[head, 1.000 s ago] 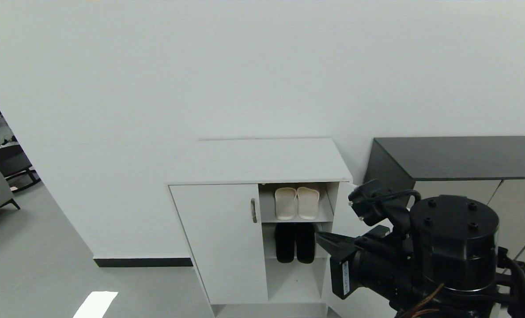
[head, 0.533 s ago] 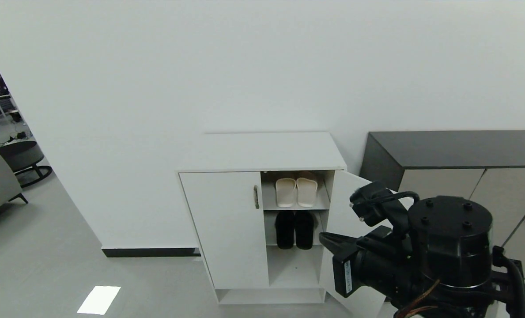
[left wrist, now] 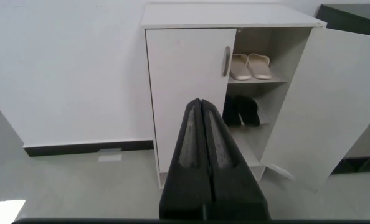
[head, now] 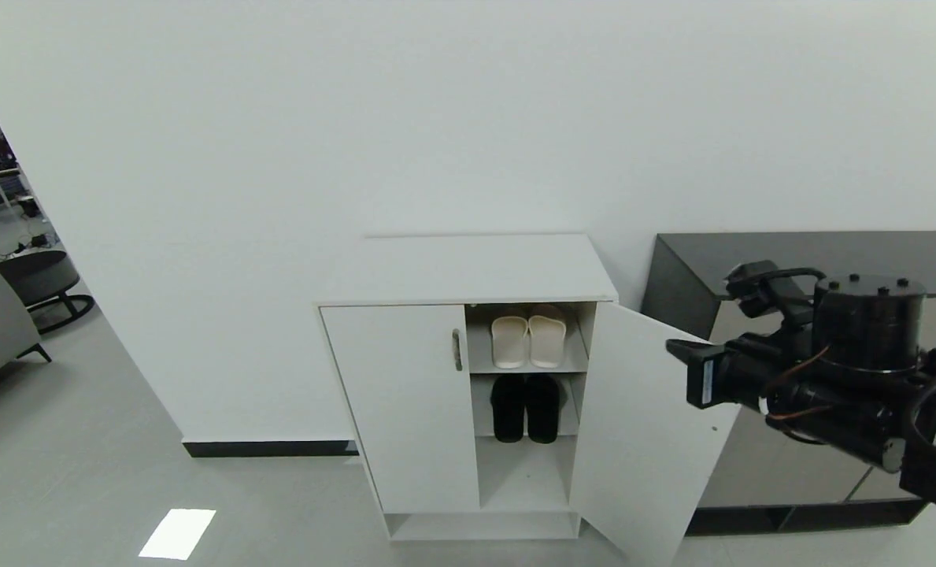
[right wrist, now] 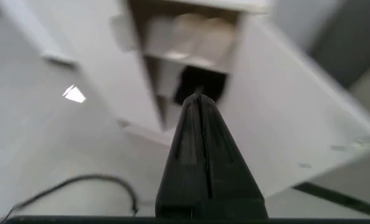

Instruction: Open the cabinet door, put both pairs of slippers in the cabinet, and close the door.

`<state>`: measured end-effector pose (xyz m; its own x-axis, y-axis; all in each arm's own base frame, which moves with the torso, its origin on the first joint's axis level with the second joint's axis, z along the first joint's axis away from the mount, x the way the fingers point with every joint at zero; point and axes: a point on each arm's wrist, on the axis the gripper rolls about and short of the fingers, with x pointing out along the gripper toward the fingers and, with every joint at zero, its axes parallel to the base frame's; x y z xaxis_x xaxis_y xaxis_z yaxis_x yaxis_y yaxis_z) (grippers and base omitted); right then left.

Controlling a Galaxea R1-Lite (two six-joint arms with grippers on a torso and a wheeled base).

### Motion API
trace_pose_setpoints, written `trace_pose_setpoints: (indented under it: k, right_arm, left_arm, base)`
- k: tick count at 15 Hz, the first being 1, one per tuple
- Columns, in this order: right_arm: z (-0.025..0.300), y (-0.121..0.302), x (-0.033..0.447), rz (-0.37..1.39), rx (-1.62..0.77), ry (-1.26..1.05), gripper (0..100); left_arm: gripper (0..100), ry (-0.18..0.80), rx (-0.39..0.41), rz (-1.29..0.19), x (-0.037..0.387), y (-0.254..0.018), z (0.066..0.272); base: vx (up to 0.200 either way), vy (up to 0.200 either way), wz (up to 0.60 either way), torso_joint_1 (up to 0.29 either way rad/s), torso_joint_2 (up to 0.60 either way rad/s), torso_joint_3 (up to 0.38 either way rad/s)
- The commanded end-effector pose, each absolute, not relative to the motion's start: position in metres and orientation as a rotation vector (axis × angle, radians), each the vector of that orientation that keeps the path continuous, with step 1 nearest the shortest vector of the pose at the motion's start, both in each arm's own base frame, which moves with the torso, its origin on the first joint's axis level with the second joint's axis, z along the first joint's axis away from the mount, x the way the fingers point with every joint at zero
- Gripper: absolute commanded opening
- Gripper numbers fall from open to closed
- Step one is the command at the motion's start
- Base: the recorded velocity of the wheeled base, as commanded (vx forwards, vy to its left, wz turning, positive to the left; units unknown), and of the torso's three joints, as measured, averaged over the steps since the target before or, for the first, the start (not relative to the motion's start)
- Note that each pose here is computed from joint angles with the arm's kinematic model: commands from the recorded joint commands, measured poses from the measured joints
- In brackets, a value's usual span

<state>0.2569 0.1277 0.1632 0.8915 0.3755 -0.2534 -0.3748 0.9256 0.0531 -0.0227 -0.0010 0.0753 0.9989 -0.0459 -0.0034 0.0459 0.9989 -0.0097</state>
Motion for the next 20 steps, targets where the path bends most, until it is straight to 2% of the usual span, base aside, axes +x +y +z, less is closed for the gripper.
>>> trace_pose_setpoints:
  k: [1, 4, 10, 20]
  right_arm:
    - [0.162, 0.080, 0.295, 0.267, 0.029, 0.257, 0]
    - [0.150, 0.040, 0.328, 0.169, 0.058, 0.281, 0]
    - [0.114, -0.007, 0.374, 0.069, 0.090, 0.340, 0]
    - [0.072, -0.026, 0.396, 0.021, 0.099, 0.424, 0]
  left_arm:
    - [0, 0.003, -0.009, -0.046, -0.023, -0.001, 0.075]
    - [0, 0.003, -0.011, -0.044, -0.023, -0.001, 0.075]
    - [0, 0.003, -0.011, -0.044, -0.023, -0.001, 0.075]
    - [0, 0.003, -0.012, -0.043, -0.023, -0.001, 0.075]
  base:
    - [0.000, 0.000, 0.00, 0.000, 0.00, 0.000]
    - [0.000, 0.000, 0.00, 0.000, 0.00, 0.000]
    - [0.000, 0.000, 0.00, 0.000, 0.00, 0.000]
    - [0.000, 0.000, 0.00, 0.000, 0.00, 0.000]
